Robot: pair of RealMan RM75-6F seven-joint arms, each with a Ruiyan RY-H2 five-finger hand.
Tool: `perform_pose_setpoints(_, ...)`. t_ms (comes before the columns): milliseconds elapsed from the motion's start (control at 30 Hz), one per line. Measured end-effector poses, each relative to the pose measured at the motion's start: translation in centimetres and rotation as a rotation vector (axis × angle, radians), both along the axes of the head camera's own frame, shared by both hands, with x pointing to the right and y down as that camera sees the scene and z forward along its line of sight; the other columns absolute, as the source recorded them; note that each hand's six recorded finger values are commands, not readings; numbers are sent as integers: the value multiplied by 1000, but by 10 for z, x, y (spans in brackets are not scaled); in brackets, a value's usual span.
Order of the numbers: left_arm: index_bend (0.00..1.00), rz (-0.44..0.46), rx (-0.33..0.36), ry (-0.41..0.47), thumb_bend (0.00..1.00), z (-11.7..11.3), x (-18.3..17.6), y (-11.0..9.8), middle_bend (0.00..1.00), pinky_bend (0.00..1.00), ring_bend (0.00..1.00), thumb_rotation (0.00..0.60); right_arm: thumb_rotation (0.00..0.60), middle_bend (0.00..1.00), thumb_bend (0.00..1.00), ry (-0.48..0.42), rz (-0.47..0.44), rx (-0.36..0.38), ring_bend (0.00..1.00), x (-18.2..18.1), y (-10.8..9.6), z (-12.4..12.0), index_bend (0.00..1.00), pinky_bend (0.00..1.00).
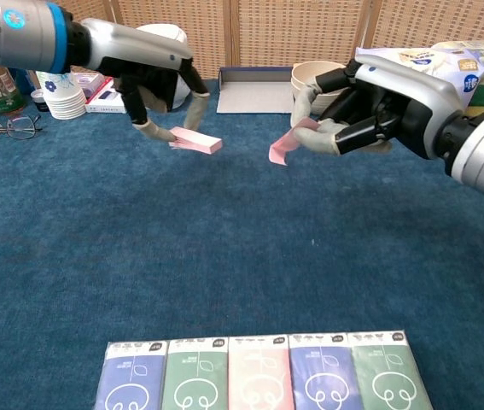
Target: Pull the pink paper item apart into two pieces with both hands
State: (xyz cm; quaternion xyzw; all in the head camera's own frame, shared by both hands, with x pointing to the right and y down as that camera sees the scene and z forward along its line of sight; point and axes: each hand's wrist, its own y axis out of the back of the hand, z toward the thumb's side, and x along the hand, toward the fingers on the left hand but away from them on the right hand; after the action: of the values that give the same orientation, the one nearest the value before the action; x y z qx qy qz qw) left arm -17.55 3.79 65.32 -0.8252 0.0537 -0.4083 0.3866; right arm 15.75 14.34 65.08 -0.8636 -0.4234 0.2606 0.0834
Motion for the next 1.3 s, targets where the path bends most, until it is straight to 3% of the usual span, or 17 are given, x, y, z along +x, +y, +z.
perform_pose_setpoints(233, 673, -54, 40, -20, 384, 2, -33, -5, 1000, 1000, 1000, 600, 600, 971, 418, 74, 18, -14, 976, 28, -1, 9, 602, 954)
perform_pose_setpoints(433, 670, -117, 59, -29, 382, 5, -61, -1, 1000, 1000, 1000, 600, 600, 789, 413, 146, 31, -29, 827, 58, -3, 15, 343, 861)
perform_pose_setpoints(600, 668, -154, 59, -40, 381, 13, -74, 5, 1000, 1000, 1000, 600, 600, 573, 408, 170, 30, -44, 637, 67, -3, 20, 165, 728)
perform_pose_setpoints(800, 663, -155, 75, -49, 379, 19, -77, 11, 1000, 1000, 1000, 600, 600, 387, 406, 181, 32, -46, 447, 72, -2, 19, 112, 563)
perform_pose_setpoints(1067, 610, -153, 101, -49, 367, 23, -73, 13, 979, 1000, 979, 600, 600, 328, 406, 201, 66, -26, 373, 89, -2, 13, 109, 523)
perform_pose_setpoints(1300, 452, -116, 127, -56, 315, 27, -61, 19, 825, 983, 842, 600, 600, 306, 406, 214, 88, -6, 343, 101, -3, 6, 108, 516)
